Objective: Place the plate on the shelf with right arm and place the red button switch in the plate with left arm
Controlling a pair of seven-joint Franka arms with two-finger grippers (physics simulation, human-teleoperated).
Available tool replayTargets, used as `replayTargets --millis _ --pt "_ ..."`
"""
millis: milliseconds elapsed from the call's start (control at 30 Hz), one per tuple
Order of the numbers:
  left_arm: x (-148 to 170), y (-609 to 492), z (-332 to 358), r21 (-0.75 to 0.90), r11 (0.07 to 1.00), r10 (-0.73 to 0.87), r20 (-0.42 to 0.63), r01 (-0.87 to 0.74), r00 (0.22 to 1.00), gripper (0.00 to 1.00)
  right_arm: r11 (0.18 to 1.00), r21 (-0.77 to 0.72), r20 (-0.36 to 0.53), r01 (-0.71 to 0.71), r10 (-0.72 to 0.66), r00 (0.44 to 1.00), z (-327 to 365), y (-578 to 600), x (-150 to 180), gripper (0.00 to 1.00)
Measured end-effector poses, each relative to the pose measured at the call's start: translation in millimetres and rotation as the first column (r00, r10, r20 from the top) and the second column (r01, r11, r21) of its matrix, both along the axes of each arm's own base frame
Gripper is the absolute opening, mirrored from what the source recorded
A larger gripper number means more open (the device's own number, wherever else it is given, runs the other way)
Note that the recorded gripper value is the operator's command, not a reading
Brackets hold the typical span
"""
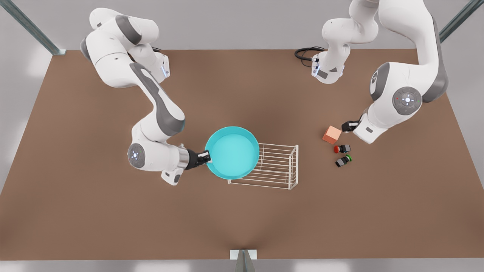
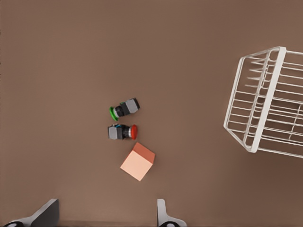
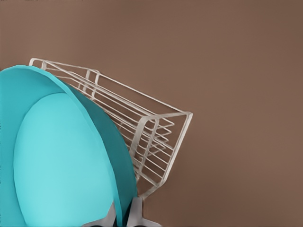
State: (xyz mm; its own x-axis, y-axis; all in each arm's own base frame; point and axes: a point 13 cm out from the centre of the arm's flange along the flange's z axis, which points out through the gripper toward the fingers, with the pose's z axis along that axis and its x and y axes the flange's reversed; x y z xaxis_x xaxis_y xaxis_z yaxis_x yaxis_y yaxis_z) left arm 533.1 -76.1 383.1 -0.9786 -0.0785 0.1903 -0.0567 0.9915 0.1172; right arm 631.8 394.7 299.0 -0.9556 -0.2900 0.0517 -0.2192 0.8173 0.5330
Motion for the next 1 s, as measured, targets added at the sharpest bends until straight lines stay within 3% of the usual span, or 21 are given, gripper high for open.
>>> replayTargets --millis 300,533,567,600,633,700,767,833,900,1000 --pt "3.6 18.3 -8.4 0.016 0.997 0.075 -0.002 -0.075 0.997 1.0 0.991 -0.014 -0.069 0.131 -0.132 0.989 -46.9 103.4 -36.9 0.24" --pt "16.8 39.9 -31.8 0.024 0.983 0.181 0.0 -0.181 0.984 1.0 0.966 -0.046 -0.085 0.254 -0.257 0.963 -77.0 122.2 -36.4 0.25" --pt "22.3 40.5 -40.3 0.022 0.977 0.212 0.006 -0.212 0.977 1.0 0.962 -0.046 -0.086 0.27 -0.273 0.958 -77.4 122.8 -34.9 0.38" --pt "27.8 41.1 -50.5 0.019 0.969 0.246 0.01 -0.246 0.969 1.0 0.957 -0.046 -0.086 0.285 -0.288 0.954 -76.9 122.7 -32.7 0.88" --pt "34.2 41.5 -58.3 0.008 0.956 0.292 0.019 -0.292 0.956 1.0 0.952 -0.045 -0.084 0.302 -0.305 0.949 -75.7 121.0 -29.2 1.0" --pt "48.9 42.3 -80.4 -0.016 0.915 0.403 0.032 -0.403 0.915 1.0 0.943 -0.036 -0.054 0.331 -0.332 0.942 -55.4 113.2 -17.5 1.0" --pt "56.3 36.5 -101.7 0.009 0.879 0.476 0.054 -0.477 0.878 1.0 0.926 -0.001 0.038 0.378 -0.378 0.925 27.8 74.3 10.8 1.0" --pt "47.8 15.6 -119.8 0.072 0.855 0.508 0.081 -0.513 0.858 1.0 0.901 -0.063 0.154 0.429 -0.415 0.896 101.1 -27.8 41.4 1.0" --pt "31.6 -2.1 -130.4 0.12 0.821 0.549 0.105 -0.559 0.829 1.0 0.862 -0.243 0.215 0.445 -0.4 0.891 84.6 -132.1 53.6 1.0" --pt "5.3 9.7 -149.0 0.179 0.731 0.64 0.152 -0.658 0.753 1.0 0.807 -0.421 0.174 0.413 -0.375 0.911 56.0 -250.1 48.7 1.0"
